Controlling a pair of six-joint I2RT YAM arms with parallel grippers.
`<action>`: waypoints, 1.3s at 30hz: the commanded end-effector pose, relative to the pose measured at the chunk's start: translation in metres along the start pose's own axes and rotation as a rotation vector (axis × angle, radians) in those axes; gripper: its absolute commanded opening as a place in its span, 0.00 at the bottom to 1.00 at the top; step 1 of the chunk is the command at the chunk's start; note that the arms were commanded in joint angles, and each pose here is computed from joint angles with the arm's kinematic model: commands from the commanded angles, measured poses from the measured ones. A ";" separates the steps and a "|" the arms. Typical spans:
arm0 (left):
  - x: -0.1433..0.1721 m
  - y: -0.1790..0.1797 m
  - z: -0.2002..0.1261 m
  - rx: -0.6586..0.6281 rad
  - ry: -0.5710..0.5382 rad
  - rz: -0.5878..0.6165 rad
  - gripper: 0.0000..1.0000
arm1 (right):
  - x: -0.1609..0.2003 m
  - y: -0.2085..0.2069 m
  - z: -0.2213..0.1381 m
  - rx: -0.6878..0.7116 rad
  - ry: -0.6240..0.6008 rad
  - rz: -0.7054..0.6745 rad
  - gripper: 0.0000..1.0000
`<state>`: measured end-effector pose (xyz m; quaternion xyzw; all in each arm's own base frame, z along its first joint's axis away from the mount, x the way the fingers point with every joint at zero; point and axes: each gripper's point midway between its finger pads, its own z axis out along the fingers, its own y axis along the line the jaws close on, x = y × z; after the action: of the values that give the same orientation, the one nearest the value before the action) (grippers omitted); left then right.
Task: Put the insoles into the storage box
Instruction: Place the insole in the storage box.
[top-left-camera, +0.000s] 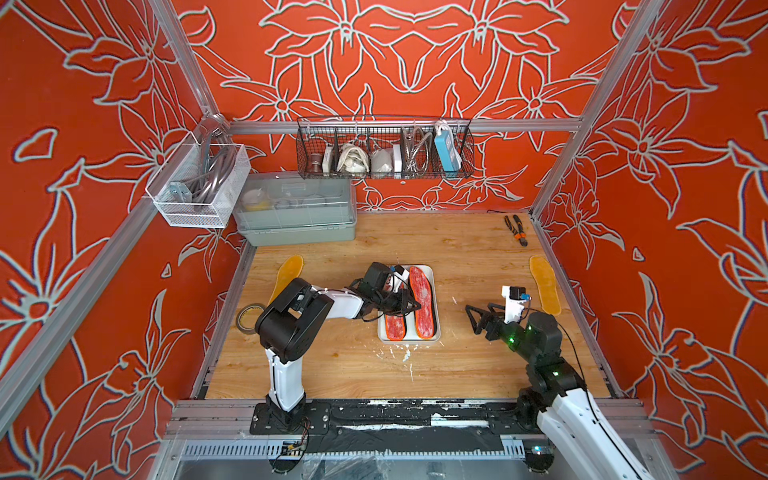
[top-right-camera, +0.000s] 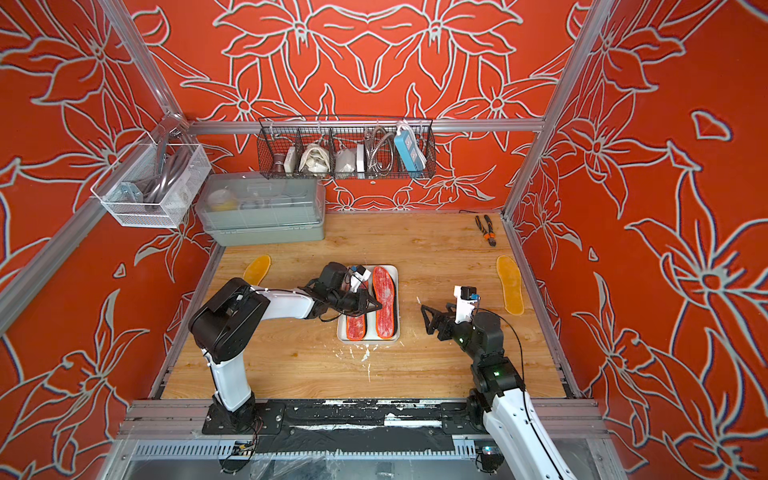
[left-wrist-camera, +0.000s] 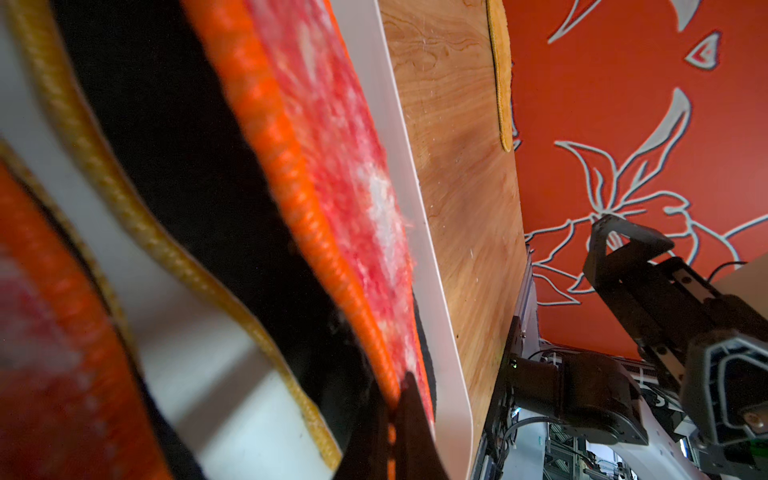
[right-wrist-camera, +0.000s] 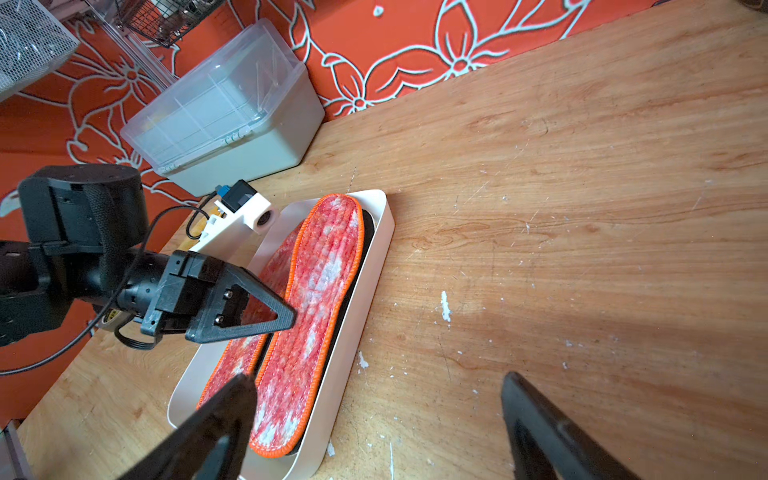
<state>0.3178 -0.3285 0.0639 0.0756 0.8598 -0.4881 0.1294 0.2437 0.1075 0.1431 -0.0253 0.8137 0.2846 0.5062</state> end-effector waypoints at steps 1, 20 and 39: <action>-0.008 -0.008 0.005 0.016 -0.013 0.017 0.00 | 0.002 -0.003 0.001 0.016 0.003 -0.005 0.94; -0.003 -0.005 0.015 0.008 0.007 0.002 0.07 | 0.004 -0.008 0.003 0.036 0.018 0.008 0.94; -0.016 -0.033 -0.060 -0.183 -0.079 0.188 0.47 | 0.005 -0.006 0.004 0.029 0.023 0.009 0.94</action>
<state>0.3145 -0.3145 0.1061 0.1072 0.8781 -0.4317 0.1763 0.2456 0.1058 0.1334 -0.0179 0.8249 0.2772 0.4924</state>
